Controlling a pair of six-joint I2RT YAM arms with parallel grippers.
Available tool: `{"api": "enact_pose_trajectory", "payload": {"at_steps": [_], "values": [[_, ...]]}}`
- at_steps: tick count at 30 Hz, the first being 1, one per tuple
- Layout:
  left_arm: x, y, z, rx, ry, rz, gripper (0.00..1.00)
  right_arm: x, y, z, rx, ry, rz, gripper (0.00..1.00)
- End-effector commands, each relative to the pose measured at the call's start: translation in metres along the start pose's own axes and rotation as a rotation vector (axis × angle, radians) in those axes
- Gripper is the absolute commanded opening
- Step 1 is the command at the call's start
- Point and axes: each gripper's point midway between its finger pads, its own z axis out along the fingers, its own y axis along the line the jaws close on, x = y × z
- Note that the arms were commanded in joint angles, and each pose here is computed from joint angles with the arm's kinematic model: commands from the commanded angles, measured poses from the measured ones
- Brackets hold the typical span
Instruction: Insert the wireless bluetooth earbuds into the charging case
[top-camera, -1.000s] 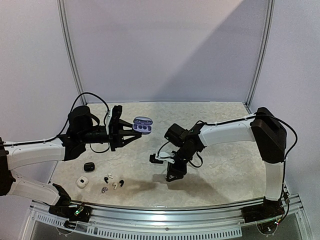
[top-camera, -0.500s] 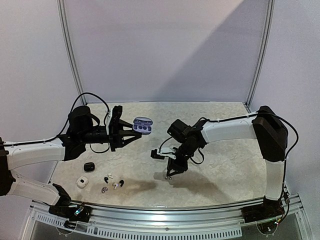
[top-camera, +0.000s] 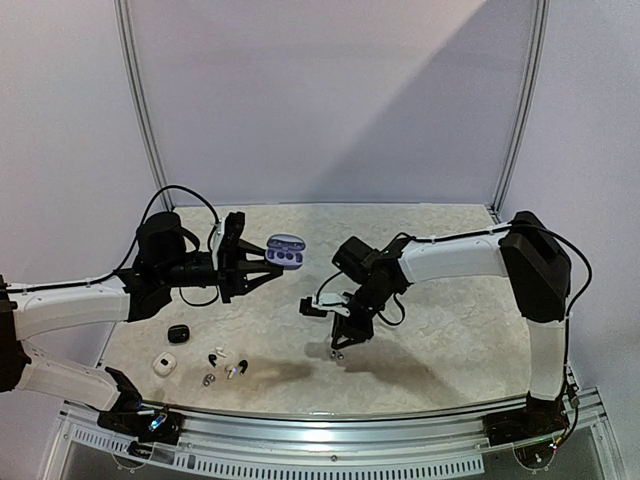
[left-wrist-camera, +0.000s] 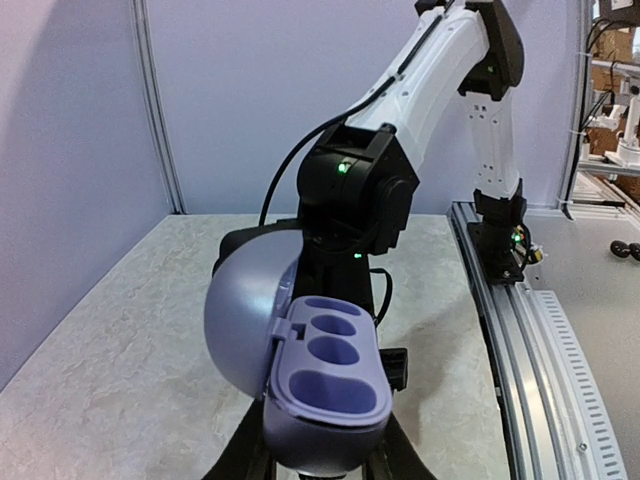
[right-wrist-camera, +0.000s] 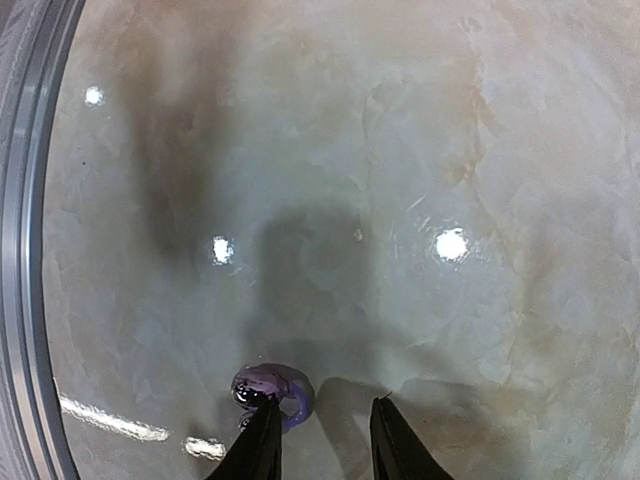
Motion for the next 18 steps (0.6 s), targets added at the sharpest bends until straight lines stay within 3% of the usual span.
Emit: {"api": "enact_pose_trajectory", "payload": {"at_steps": [1, 18], "values": [[-0.002, -0.006, 0.000, 0.011, -0.003, 0.015, 0.00, 0.008, 0.000, 0.012, -0.020, 0.023, 0.011, 0.29], [0.001, -0.005, 0.000, 0.011, 0.006, 0.016, 0.00, 0.017, 0.027, 0.012, -0.059, 0.066, 0.013, 0.29]]}}
